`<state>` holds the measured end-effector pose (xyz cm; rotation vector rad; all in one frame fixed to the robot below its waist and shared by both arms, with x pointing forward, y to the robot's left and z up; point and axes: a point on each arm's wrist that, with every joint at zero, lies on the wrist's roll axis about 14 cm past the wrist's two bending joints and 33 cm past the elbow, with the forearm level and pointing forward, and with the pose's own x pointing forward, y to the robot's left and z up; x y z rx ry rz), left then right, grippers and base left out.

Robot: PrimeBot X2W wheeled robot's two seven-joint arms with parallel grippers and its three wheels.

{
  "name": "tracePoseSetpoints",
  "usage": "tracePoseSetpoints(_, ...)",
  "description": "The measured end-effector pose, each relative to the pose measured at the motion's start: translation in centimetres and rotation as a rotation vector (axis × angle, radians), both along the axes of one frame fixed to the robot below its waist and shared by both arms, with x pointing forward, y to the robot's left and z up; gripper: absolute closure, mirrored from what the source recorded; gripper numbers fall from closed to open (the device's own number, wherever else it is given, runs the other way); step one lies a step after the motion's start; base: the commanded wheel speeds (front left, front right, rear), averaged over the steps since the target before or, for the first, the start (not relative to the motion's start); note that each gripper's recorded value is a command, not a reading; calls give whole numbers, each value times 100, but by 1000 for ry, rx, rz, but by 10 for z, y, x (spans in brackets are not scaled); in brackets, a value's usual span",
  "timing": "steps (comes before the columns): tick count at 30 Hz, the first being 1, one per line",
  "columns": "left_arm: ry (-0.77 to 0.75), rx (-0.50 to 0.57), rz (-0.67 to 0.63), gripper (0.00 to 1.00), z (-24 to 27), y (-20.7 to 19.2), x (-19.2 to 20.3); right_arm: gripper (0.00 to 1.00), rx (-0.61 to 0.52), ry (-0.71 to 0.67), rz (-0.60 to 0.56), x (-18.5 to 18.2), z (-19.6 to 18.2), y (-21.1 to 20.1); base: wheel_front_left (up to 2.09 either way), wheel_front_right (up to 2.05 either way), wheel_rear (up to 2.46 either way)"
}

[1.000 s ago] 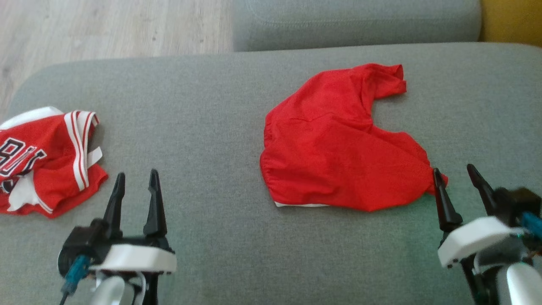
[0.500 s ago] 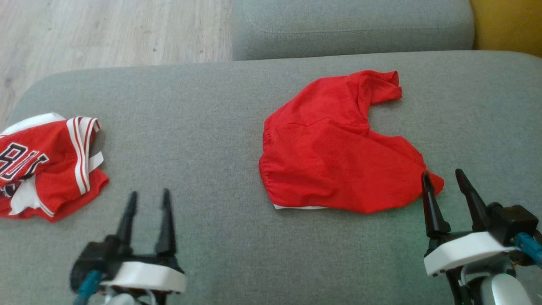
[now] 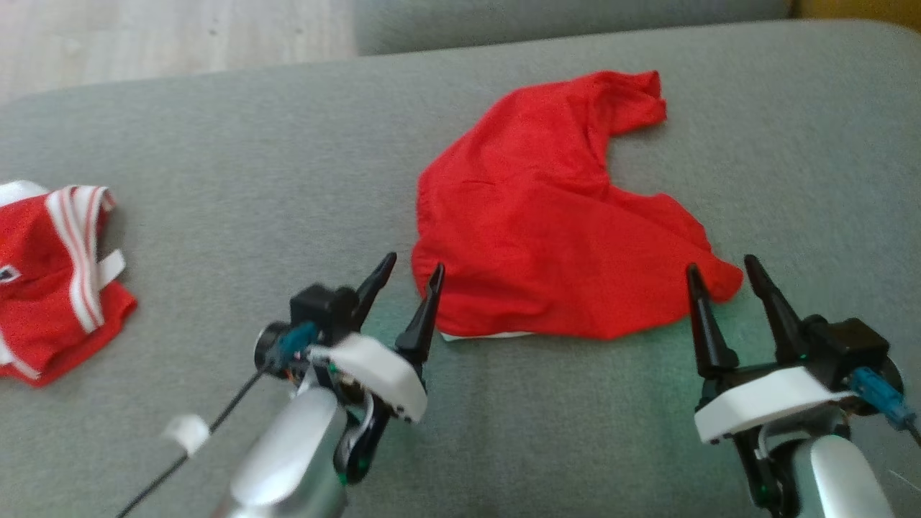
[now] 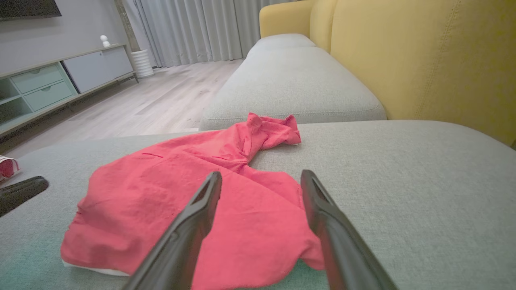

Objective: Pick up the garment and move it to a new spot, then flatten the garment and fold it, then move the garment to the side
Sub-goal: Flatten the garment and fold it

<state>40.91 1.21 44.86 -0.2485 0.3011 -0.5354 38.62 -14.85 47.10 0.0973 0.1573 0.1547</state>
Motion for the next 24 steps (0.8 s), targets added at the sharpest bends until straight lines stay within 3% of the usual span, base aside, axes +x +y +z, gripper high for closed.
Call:
tracePoseSetpoints(16, 191, 109, -90, 0, -45, -30, 34, 0, 15, 39, -73, 1, -19, -22, 0, 0, 0)
tracePoseSetpoints(17, 201, 114, -93, 56, -47, -30, 34, 0, 15, 38, -75, 1, -20, -23, 0, 0, 0)
tracePoseSetpoints(18, 211, 113, -94, 100, -48, -30, 35, 0, 15, 37, -76, 2, -20, -23, 0, 0, 0)
tracePoseSetpoints(21, 209, 107, -71, 100, -47, -28, 41, 0, 16, 29, -73, 5, -19, -22, 0, 0, 0)
tracePoseSetpoints(24, 169, 79, 30, 100, -40, -15, 54, 0, 24, 32, -67, 6, -20, -20, 0, 0, 0)
